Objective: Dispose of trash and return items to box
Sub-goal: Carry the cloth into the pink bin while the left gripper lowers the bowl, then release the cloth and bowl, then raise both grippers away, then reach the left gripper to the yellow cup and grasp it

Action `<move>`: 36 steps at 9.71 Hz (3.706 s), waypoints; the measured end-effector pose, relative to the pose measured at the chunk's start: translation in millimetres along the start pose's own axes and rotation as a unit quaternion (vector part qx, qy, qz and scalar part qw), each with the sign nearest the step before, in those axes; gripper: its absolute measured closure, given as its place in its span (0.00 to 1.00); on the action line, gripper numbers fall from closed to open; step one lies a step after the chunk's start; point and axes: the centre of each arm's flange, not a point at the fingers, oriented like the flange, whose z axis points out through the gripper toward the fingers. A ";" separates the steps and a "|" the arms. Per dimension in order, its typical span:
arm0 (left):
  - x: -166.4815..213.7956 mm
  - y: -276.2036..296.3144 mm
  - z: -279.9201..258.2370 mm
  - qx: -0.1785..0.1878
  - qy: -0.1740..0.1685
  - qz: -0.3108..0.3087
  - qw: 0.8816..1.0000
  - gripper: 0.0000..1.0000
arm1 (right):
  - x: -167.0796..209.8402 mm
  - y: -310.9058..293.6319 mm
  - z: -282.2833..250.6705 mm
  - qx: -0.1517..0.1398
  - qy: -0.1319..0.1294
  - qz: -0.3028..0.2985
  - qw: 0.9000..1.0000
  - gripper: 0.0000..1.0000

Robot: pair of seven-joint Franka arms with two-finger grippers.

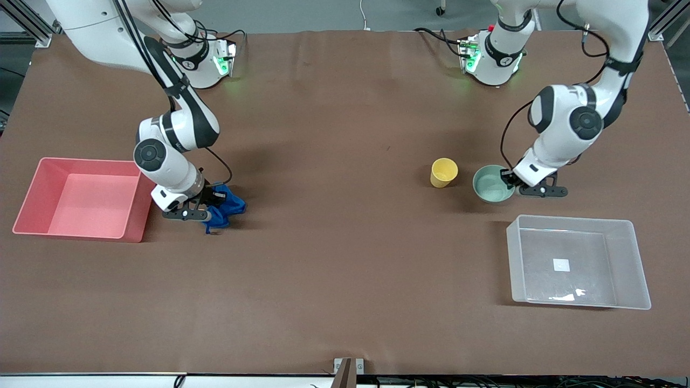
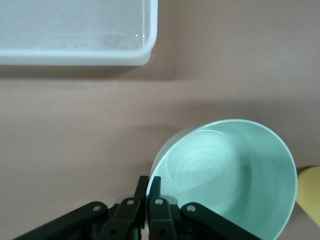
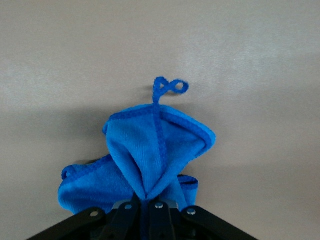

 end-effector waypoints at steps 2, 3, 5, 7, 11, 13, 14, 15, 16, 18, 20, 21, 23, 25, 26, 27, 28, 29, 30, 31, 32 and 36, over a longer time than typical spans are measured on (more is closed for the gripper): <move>28.5 -6.3 -67.7 -0.017 0.015 -0.023 0.999 0.96 | 22.8 18.0 -51.7 -0.016 -0.028 0.023 0.999 0.94; 47.2 -18.0 -99.5 -0.020 0.023 -0.033 0.999 0.96 | 35.4 31.9 -101.6 -0.022 -0.036 0.039 0.998 0.94; 85.3 -55.5 -137.2 -0.019 0.043 -0.043 0.998 0.96 | 41.7 98.8 -186.1 -0.031 -0.042 0.023 0.998 0.94; 132.7 -84.3 -130.5 -0.006 0.049 -0.043 0.998 0.96 | 32.3 223.6 -197.3 -0.022 -0.051 -0.020 0.998 0.94; 200.1 -128.3 -40.8 0.005 0.023 -0.038 0.999 0.96 | 15.1 307.1 -160.9 -0.004 -0.069 -0.045 0.997 0.94; 205.2 -139.8 7.2 0.000 0.001 -0.042 0.999 0.96 | 14.5 308.0 -117.0 -0.011 -0.064 -0.045 0.997 0.94; 205.4 -142.1 23.8 0.001 -0.006 -0.043 0.999 0.96 | 12.0 312.3 -100.0 -0.012 -0.071 -0.051 0.996 0.94; 205.6 -145.4 36.1 0.004 -0.005 -0.046 0.999 0.96 | 8.6 324.3 -91.9 -0.013 -0.074 -0.061 0.995 0.94; 206.7 -149.0 46.3 0.008 0.003 -0.048 0.999 0.96 | 4.2 340.5 -87.0 -0.013 -0.070 -0.064 0.995 0.94; 208.0 -152.0 61.8 0.009 0.013 -0.055 0.998 0.96 | 0.9 350.3 -68.7 -0.011 -0.059 -0.064 0.996 0.93; 207.8 -155.2 65.4 0.010 0.014 -0.058 0.998 0.91 | 4.7 341.4 -51.2 -0.012 -0.058 -0.068 0.996 0.67; 207.7 -156.4 65.4 0.010 0.015 -0.059 0.998 0.84 | 9.4 335.9 -54.5 -0.012 -0.052 -0.073 0.996 0.53; 214.9 -160.6 50.8 0.013 0.033 -0.060 0.998 0.55 | 36.2 315.8 -105.6 -0.010 -0.033 -0.085 0.996 0.24; 229.7 -157.9 -11.9 0.013 0.083 -0.055 0.995 0.29 | 61.1 291.4 -194.2 -0.002 -0.019 -0.076 0.997 0.00; 229.0 -153.0 -56.1 0.007 0.102 -0.053 0.993 0.13 | 65.6 276.9 -236.5 0.002 -0.014 -0.063 0.998 0.00; 219.5 -144.1 -97.5 -0.001 0.109 -0.046 0.993 0.01 | 66.1 256.9 -269.5 0.002 -0.019 -0.046 0.999 0.00; 200.3 -127.3 -134.2 -0.008 0.112 -0.031 0.993 0.00 | 64.8 232.7 -299.3 -0.002 -0.022 -0.028 0.999 0.00; 172.9 -104.1 -162.1 -0.015 0.105 -0.012 0.994 0.00 | 61.1 209.7 -326.5 -0.003 -0.015 -0.014 1.000 0.00; 140.4 -77.2 -182.3 -0.024 0.091 0.000 0.996 0.00 | 52.6 193.2 -353.2 -0.002 -0.001 -0.005 1.000 0.00; 106.9 -51.3 -194.8 -0.032 0.079 0.005 0.996 0.00 | 40.0 186.5 -378.5 -0.001 0.012 0.001 1.000 0.00; 75.5 -25.4 -197.8 -0.038 0.069 0.007 0.997 0.00 | 25.3 185.6 -396.7 0.002 0.012 0.019 1.000 0.00; -12.9 67.9 -149.9 -0.026 0.007 0.040 0.999 0.02 | 3.8 174.0 -453.7 0.003 0.027 0.054 0.998 0.00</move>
